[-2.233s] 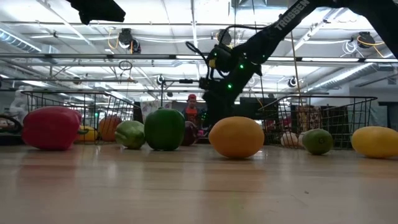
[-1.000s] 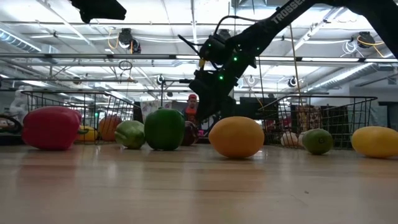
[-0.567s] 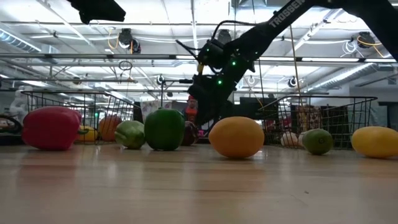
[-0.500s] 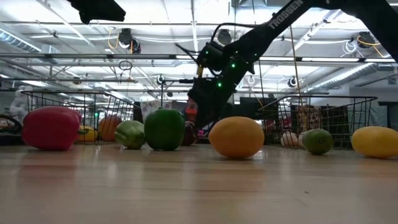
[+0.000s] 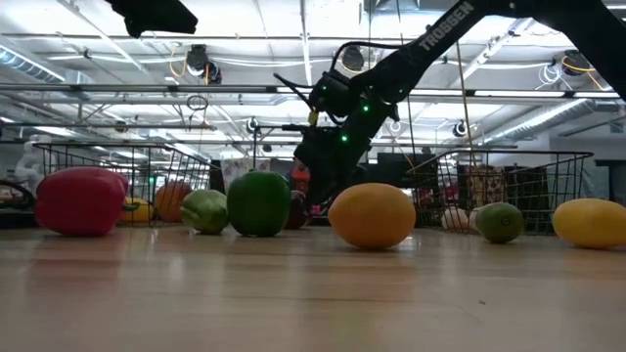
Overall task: Sort produce into baskets
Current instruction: Put the red apple into the left wire basket
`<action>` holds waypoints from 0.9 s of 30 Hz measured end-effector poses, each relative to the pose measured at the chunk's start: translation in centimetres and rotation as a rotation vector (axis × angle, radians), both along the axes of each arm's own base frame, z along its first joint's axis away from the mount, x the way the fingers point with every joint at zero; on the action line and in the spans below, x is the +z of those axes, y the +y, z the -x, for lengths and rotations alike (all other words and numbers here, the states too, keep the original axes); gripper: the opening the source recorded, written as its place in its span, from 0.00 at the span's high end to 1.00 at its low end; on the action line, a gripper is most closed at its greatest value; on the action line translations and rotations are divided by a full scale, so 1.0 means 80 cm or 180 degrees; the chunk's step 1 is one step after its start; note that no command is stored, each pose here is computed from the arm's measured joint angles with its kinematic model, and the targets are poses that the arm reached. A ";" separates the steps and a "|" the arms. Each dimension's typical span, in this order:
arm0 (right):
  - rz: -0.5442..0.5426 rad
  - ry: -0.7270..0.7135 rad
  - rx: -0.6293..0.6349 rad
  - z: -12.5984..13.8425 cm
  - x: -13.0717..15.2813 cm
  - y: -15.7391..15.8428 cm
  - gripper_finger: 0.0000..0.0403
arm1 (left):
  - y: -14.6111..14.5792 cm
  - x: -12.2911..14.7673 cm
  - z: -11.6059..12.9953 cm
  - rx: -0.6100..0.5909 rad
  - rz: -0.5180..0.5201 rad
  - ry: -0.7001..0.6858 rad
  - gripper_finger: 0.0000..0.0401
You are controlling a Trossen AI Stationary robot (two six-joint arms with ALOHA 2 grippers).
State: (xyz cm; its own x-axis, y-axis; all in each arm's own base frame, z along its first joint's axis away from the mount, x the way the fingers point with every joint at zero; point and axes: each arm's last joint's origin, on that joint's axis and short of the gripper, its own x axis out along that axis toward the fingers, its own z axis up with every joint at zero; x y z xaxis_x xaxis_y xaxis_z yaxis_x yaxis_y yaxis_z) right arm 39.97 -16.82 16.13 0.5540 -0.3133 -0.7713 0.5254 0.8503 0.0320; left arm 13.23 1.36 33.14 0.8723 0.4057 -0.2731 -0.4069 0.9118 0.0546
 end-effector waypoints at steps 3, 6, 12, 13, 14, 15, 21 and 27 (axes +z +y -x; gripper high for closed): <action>0.0014 -0.0103 -0.0032 -0.003 0.002 -0.001 0.73 | 0.000 0.000 0.000 -0.0002 -0.0001 0.0000 0.67; 0.0006 -0.0145 -0.0058 -0.003 0.003 -0.001 0.73 | 0.000 0.000 0.000 -0.0002 -0.0001 0.0000 0.67; -0.0001 -0.0148 -0.0066 -0.003 0.003 -0.001 0.77 | 0.000 0.000 0.000 -0.0002 -0.0001 0.0000 0.67; -0.0001 -0.0149 -0.0066 -0.003 0.003 -0.001 0.78 | 0.000 0.000 0.000 -0.0002 -0.0001 0.0000 0.67; -0.0001 -0.0149 -0.0066 -0.003 0.003 -0.001 0.80 | 0.000 0.000 0.000 -0.0002 -0.0001 0.0000 0.67; 0.0000 -0.0150 -0.0066 -0.004 0.003 -0.001 0.81 | 0.000 0.000 0.000 -0.0001 -0.0001 0.0000 0.67; 0.0005 -0.0151 -0.0060 -0.004 0.003 -0.001 0.92 | 0.000 0.000 0.000 -0.0002 -0.0002 0.0001 0.67; 0.0038 -0.0137 -0.0021 -0.003 0.004 -0.002 0.99 | 0.000 0.000 0.000 -0.0002 -0.0002 0.0001 0.67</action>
